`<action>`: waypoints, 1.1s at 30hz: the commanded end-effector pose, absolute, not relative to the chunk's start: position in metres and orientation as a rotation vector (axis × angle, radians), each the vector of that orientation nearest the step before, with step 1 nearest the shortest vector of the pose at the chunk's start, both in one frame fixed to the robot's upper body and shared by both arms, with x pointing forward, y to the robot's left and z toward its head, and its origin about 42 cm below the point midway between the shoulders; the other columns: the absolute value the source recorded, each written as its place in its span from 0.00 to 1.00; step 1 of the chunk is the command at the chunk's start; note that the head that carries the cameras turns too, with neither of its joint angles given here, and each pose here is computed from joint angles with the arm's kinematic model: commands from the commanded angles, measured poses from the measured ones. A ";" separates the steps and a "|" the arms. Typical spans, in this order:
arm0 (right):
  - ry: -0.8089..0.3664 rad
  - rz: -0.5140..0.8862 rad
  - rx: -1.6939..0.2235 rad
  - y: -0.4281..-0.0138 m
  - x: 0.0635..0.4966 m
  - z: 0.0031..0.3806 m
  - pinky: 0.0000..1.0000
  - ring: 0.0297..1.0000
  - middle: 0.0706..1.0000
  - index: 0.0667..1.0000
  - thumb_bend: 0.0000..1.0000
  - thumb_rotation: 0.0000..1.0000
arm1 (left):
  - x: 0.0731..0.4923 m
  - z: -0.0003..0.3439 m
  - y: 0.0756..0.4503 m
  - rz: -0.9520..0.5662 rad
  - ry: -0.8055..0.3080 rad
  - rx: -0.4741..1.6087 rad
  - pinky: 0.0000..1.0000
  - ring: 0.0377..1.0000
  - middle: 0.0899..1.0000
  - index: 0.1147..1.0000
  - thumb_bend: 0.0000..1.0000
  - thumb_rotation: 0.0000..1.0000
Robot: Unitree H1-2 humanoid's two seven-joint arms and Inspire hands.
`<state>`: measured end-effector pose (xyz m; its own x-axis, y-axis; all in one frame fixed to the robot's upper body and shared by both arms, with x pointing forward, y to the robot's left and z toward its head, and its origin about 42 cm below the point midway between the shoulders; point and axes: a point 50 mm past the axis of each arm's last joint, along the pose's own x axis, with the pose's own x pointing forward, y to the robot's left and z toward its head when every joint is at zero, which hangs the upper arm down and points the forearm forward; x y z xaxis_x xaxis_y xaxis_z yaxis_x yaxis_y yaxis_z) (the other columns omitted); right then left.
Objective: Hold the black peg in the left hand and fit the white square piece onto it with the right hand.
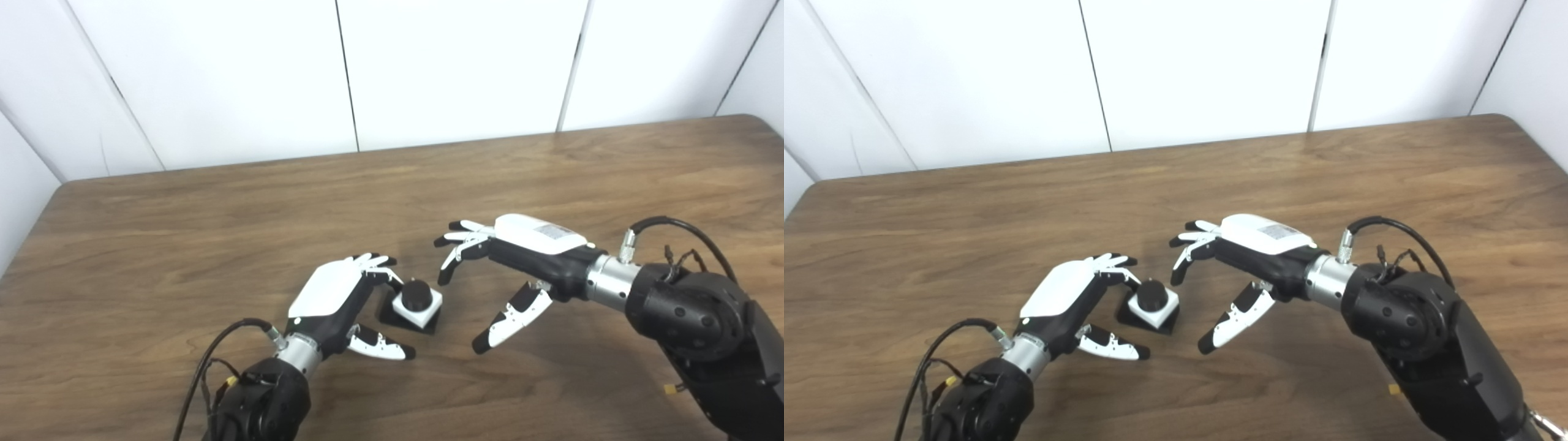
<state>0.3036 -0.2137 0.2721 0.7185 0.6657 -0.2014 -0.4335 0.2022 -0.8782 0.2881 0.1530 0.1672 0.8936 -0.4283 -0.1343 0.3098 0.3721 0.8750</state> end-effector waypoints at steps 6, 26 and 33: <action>-0.317 0.740 -1.157 -0.215 0.306 0.289 0.96 1.00 0.93 0.67 0.91 0.38 | 0.291 0.177 0.157 -0.461 -0.139 1.136 0.96 0.95 0.89 0.85 1.00 0.27; -0.314 0.742 -1.156 -0.216 0.305 0.286 0.95 1.00 0.92 0.68 0.91 0.38 | 0.290 0.177 0.159 -0.426 -0.126 1.081 0.93 0.94 0.88 0.86 1.00 0.27; -0.306 0.732 -1.150 -0.219 0.305 0.283 0.96 1.00 0.92 0.68 0.92 0.39 | 0.289 0.174 0.163 -0.381 -0.114 1.021 0.93 0.94 0.88 0.89 1.00 0.26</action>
